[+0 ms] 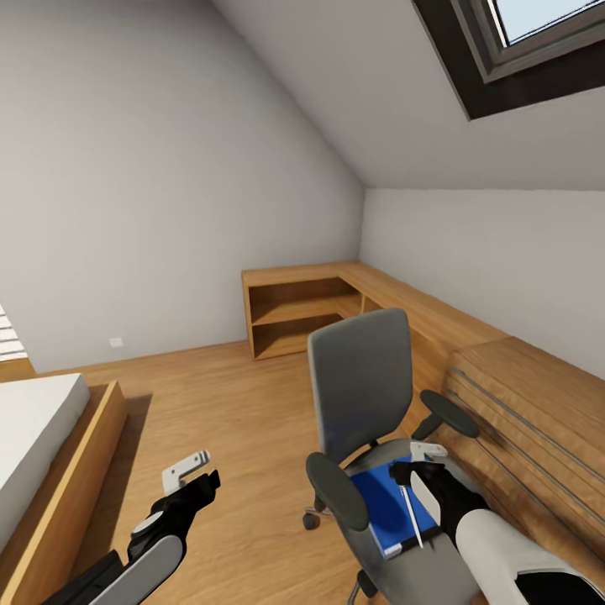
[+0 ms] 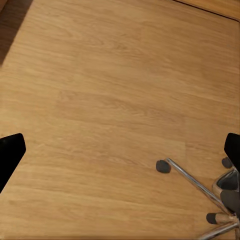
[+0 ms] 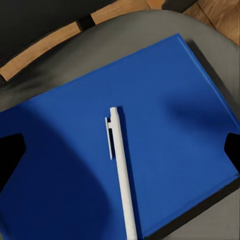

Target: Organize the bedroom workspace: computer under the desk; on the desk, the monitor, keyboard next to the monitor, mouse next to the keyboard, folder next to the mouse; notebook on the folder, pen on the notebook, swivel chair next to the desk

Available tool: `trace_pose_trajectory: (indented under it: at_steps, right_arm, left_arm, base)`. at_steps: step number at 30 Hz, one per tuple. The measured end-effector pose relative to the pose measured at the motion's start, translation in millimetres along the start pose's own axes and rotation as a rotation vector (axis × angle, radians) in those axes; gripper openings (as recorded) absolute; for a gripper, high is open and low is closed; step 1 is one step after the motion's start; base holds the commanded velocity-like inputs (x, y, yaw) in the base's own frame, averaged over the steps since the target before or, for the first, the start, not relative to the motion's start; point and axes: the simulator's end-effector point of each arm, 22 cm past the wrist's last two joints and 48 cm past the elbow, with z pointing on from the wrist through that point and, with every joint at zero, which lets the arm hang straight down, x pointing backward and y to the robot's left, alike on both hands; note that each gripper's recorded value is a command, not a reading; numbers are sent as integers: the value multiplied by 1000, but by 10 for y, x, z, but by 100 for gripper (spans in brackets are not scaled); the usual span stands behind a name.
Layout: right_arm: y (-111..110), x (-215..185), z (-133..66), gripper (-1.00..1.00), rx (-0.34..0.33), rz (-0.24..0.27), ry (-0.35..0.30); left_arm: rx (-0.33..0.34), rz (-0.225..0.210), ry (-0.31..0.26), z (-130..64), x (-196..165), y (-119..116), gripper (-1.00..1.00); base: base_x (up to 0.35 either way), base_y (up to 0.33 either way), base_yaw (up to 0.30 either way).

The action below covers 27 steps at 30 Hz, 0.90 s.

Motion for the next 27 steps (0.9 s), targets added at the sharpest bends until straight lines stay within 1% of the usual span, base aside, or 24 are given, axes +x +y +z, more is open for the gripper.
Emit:
trace_pose_trajectory:
  at_steps: [3, 7, 27]
  right_arm:
    - [10, -93, 12, 100, -2, 4, -25]
    - [13, -86, 54, 100, -2, 6, -33]
    - [37, 169, 312, 100, -3, 7, -30]
  left_arm:
    - [-1, 1, 1, 28, 46, 13, 100]
    - [-1, 1, 1, 68, 101, 28, 100]
    - [-4, 2, -1, 279, 377, 133, 100]
  base:
    - [0, 0, 0]
    - [0, 0, 0]
    - [0, 0, 0]
